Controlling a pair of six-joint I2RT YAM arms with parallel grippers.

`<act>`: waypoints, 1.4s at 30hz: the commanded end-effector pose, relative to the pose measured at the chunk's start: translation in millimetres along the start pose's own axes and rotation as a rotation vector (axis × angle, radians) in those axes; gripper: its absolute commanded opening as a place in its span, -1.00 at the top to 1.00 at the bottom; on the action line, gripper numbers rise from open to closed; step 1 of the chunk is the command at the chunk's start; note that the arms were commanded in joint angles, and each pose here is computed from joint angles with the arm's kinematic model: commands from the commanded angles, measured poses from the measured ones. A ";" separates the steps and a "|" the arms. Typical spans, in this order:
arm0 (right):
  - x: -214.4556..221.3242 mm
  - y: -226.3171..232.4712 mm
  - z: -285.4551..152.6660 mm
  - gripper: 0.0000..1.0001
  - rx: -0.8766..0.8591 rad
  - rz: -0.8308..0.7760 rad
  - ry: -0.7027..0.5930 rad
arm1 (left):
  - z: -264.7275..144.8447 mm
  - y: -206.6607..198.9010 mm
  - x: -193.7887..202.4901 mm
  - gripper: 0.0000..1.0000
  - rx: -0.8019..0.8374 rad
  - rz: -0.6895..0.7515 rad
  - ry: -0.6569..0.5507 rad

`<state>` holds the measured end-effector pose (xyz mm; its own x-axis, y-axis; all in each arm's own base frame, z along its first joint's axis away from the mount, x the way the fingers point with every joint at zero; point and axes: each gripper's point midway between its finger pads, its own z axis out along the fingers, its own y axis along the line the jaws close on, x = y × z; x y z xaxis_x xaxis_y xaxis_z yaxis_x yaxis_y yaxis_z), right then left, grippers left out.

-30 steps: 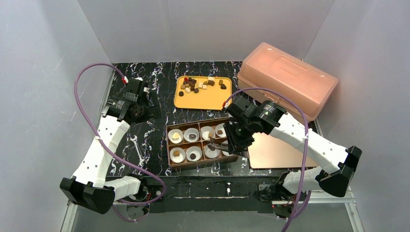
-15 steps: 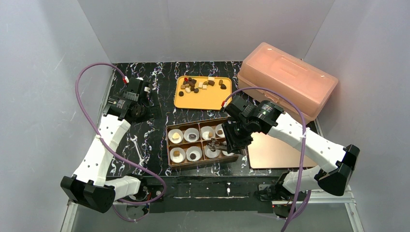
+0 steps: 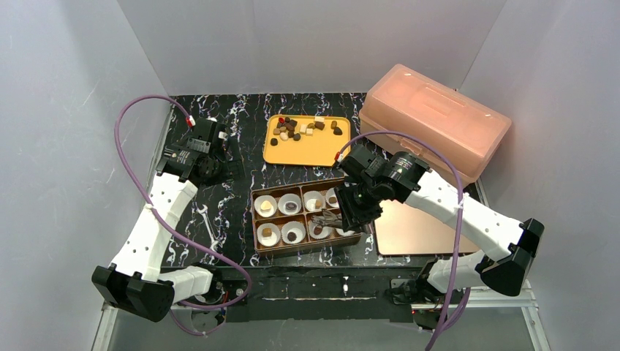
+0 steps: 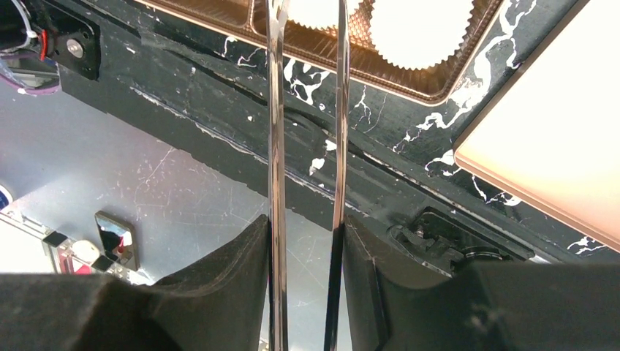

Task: Pack the chocolate

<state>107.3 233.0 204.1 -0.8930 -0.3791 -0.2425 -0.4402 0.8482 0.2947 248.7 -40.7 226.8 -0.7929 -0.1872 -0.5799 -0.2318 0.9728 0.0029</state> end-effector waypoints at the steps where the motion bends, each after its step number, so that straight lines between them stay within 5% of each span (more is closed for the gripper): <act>1: -19.1 12.0 -22.2 0.07 -0.031 -0.015 -0.092 | -1.3 5.7 1.0 -0.99 -0.019 -0.002 -0.001; 19: -173.0 -21.2 -52.3 0.04 0.128 0.040 -0.391 | -3.8 4.3 1.3 -0.99 -0.003 -0.001 -0.003; 32: -270.2 -118.4 7.5 0.05 0.360 0.153 -0.396 | -7.8 2.2 4.6 -0.99 0.023 -0.004 0.001; 42: -307.3 -161.8 54.8 0.05 0.340 0.196 -0.371 | -9.6 3.1 2.6 -0.99 0.016 0.004 0.003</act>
<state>433.5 222.7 166.0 -0.8763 -0.1126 -0.4683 -0.1353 0.9907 0.0150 247.0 -44.6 227.1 -0.7975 -0.1862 -0.5738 -0.2167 0.9761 -0.0155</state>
